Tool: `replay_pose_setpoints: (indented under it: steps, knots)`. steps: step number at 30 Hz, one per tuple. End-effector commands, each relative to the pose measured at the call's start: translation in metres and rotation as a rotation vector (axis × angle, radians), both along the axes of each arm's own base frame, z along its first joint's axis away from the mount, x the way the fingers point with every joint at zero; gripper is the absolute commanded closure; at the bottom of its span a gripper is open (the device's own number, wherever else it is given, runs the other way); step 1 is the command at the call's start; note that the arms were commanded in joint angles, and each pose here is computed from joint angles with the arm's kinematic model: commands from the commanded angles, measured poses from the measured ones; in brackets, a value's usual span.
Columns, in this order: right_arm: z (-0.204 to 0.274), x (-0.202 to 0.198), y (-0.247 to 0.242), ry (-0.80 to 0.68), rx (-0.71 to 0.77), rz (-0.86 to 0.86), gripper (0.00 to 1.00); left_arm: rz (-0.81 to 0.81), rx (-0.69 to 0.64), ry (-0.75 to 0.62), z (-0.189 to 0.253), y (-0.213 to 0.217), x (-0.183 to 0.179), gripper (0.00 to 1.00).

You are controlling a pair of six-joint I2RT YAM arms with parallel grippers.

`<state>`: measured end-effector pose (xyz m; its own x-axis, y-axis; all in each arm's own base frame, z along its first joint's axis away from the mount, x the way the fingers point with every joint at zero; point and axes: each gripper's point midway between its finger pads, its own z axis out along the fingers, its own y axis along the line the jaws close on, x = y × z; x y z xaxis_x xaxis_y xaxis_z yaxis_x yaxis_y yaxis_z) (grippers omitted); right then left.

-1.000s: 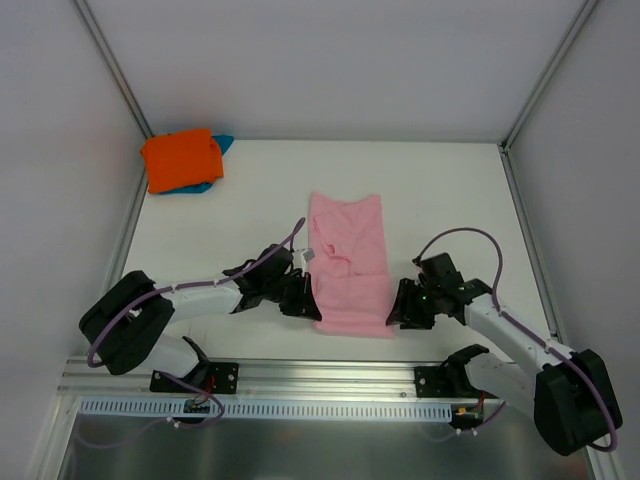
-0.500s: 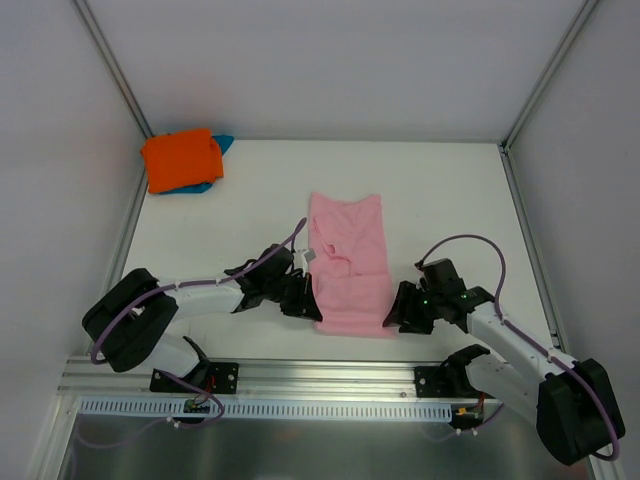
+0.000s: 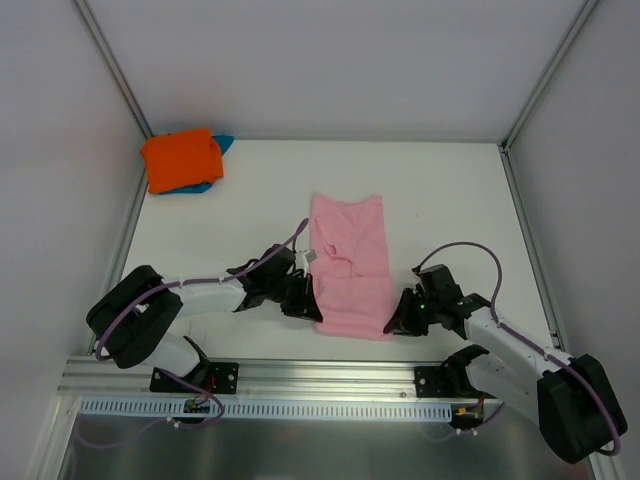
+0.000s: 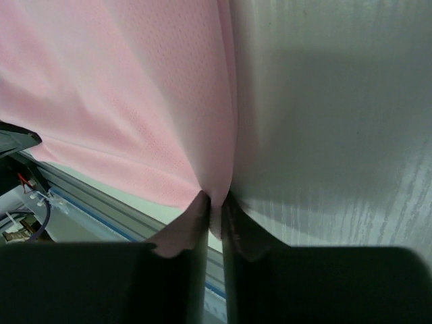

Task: Fold and stack the t-shirts
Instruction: Grab one side of the 2/3 rectangular tshirt with both arms

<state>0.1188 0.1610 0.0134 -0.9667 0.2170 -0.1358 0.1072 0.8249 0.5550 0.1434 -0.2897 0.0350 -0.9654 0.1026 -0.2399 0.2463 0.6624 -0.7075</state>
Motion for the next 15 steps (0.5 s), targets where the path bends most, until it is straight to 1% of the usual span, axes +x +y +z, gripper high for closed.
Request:
replay_pose_setpoints:
  steps: [1, 3, 4, 11, 15]
  knots:
    - [-0.017, -0.013, -0.008, 0.058, -0.051, -0.008, 0.91, -0.008, -0.045, -0.025, 0.012, -0.010, 0.008, 1.00]
    - [-0.018, -0.014, -0.007, 0.065, -0.053, -0.002, 0.96, -0.008, -0.045, -0.022, 0.012, -0.010, 0.007, 1.00]
    - [-0.018, -0.013, -0.006, 0.065, -0.051, -0.003, 1.00, -0.008, -0.045, -0.022, 0.012, -0.010, 0.007, 1.00]
    - [-0.005, -0.010, -0.006, 0.039, -0.057, -0.003, 0.99, -0.008, -0.049, -0.030, 0.018, -0.009, 0.006, 1.00]
    - [0.011, -0.007, -0.005, 0.021, -0.051, 0.005, 0.99, -0.007, -0.065, -0.039, 0.030, -0.007, 0.004, 1.00]
